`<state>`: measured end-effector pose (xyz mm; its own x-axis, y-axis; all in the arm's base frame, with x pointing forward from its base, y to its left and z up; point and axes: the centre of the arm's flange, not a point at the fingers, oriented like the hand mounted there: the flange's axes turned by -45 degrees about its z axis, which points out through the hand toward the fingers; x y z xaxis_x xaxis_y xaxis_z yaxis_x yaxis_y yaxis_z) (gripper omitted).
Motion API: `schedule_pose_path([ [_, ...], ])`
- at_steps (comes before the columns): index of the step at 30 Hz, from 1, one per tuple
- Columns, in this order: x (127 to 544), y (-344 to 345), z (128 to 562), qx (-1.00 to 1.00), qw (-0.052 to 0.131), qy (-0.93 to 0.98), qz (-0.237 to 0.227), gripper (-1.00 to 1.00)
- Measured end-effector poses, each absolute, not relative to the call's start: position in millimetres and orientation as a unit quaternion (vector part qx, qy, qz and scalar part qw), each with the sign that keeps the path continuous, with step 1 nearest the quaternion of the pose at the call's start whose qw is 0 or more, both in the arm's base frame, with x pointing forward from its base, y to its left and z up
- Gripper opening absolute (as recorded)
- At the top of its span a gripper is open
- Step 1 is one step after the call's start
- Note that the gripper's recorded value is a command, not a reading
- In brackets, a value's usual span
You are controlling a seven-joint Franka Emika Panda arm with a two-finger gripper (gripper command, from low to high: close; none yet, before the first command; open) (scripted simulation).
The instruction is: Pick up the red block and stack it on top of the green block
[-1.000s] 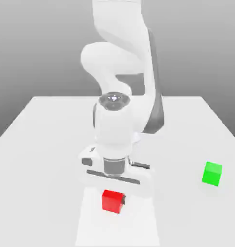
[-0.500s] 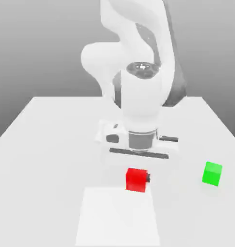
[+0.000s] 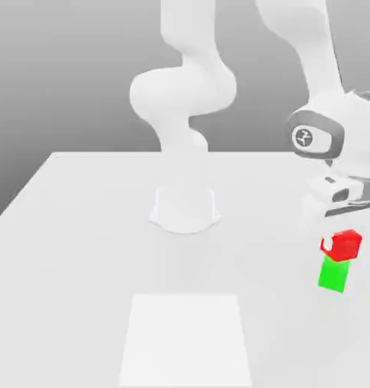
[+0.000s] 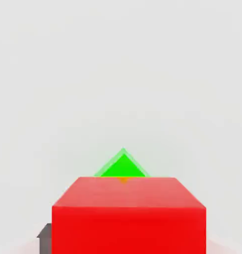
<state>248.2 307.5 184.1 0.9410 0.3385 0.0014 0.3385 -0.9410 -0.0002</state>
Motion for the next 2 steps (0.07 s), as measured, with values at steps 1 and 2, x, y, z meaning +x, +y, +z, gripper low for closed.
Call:
schedule_pose_path([
  [1, 248.2, 307.5, 184.1, -0.985, 0.000, -0.172, -0.001, 1.00],
  [2, 248.2, 307.5, 184.1, -0.985, 0.000, -0.172, -0.001, 1.00],
])
